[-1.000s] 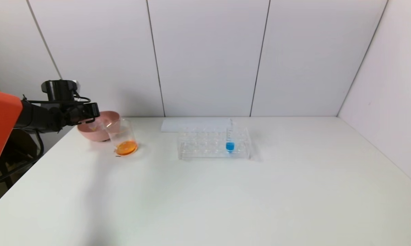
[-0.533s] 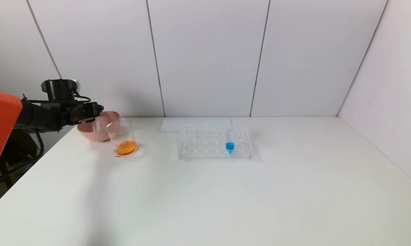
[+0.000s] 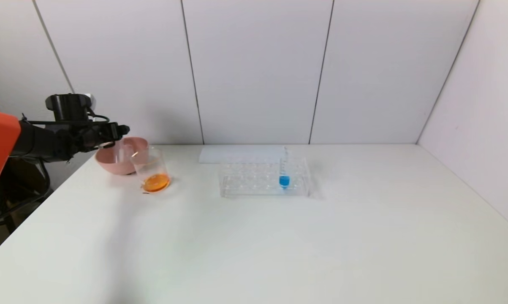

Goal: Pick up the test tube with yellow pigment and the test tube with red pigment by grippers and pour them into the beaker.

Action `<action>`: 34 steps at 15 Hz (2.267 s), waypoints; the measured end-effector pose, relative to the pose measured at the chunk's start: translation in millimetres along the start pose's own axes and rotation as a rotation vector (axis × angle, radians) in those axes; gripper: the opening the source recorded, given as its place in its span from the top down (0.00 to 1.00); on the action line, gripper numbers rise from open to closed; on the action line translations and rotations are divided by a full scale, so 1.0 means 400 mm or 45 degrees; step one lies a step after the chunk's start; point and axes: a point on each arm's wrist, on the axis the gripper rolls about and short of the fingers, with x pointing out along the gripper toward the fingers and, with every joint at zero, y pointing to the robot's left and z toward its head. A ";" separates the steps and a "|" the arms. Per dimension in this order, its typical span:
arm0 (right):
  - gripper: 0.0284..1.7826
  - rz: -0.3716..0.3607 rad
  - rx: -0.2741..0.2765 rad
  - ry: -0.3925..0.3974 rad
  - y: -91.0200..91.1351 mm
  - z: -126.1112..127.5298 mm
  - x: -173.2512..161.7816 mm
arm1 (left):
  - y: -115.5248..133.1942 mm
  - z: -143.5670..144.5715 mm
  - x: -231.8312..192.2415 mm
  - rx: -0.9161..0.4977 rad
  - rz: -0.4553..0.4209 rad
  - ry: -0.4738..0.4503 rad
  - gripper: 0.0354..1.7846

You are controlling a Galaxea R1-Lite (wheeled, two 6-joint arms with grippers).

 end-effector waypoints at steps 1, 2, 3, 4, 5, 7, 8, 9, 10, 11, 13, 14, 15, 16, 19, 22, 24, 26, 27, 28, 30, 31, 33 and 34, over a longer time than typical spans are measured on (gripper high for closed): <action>0.05 0.000 0.000 0.000 0.000 0.000 0.000 | -0.001 0.010 -0.014 0.001 -0.002 -0.015 0.00; 0.05 0.000 0.000 0.000 0.000 0.000 0.000 | -0.004 0.022 -0.036 0.004 -0.006 -0.031 0.00; 0.05 0.000 0.000 0.000 0.000 0.000 0.000 | -0.008 0.033 -0.060 0.007 -0.011 -0.043 0.00; 0.05 -0.001 0.000 0.000 0.000 0.000 0.000 | -0.012 0.042 -0.088 0.010 -0.015 -0.048 0.00; 0.05 -0.001 0.000 0.000 0.000 0.000 0.000 | -0.016 0.050 -0.122 0.012 -0.022 -0.051 0.00; 0.05 -0.001 0.000 0.000 0.000 0.000 0.000 | -0.020 0.057 -0.190 0.016 -0.029 -0.045 0.00; 0.05 -0.001 0.000 0.000 0.000 0.000 0.000 | -0.020 0.065 -0.229 0.018 -0.032 -0.051 0.00; 0.05 -0.001 0.000 0.000 0.000 0.000 0.000 | -0.019 0.074 -0.266 0.020 -0.035 -0.064 0.00; 0.05 -0.001 0.000 0.000 0.000 0.000 0.000 | -0.019 0.086 -0.306 0.022 -0.038 -0.083 0.00; 0.05 0.001 0.000 0.000 0.000 0.000 0.000 | -0.018 0.099 -0.349 0.023 -0.042 -0.109 0.00; 0.05 0.001 0.000 0.000 0.000 0.000 0.000 | -0.014 0.123 -0.436 0.036 -0.049 -0.163 0.00; 0.05 0.000 0.000 0.001 0.000 0.000 0.000 | -0.012 0.133 -0.485 0.041 -0.054 -0.195 0.00; 0.05 -0.001 0.000 0.000 0.000 0.000 0.000 | -0.010 0.139 -0.531 0.052 -0.061 -0.223 0.00; 0.05 0.000 0.000 0.000 0.000 0.000 0.000 | -0.008 0.144 -0.577 0.070 -0.069 -0.250 0.00; 0.05 -0.001 -0.001 0.000 0.000 0.000 0.000 | 0.001 0.143 -0.726 0.140 -0.106 -0.298 0.00; 0.05 -0.001 0.000 0.001 0.000 0.000 0.000 | 0.009 0.122 -0.879 0.205 -0.195 -0.319 0.00; 0.05 -0.001 0.000 0.000 0.000 0.000 0.000 | 0.016 0.102 -0.983 0.235 -0.258 -0.357 0.00; 0.05 0.000 0.000 0.000 0.000 0.000 0.000 | 0.021 0.074 -1.084 0.265 -0.339 -0.406 0.00; 0.05 0.000 0.000 0.000 0.000 0.000 0.000 | 0.025 0.057 -1.131 0.277 -0.378 -0.427 0.00; 0.05 -0.001 0.000 0.000 0.000 0.000 0.000 | 0.028 0.039 -1.175 0.287 -0.414 -0.447 0.00; 0.05 -0.001 0.000 0.000 0.000 0.000 0.000 | 0.033 0.009 -1.253 0.309 -0.492 -0.494 0.00; 0.05 -0.001 0.000 0.000 0.000 0.000 0.000 | 0.037 -0.004 -1.281 0.322 -0.516 -0.519 0.00; 0.05 0.000 0.000 0.000 0.000 0.000 0.000 | 0.043 -0.025 -1.325 0.353 -0.560 -0.581 0.00; 0.05 -0.001 0.000 0.000 0.000 0.000 0.000 | 0.047 -0.035 -1.343 0.361 -0.573 -0.609 0.00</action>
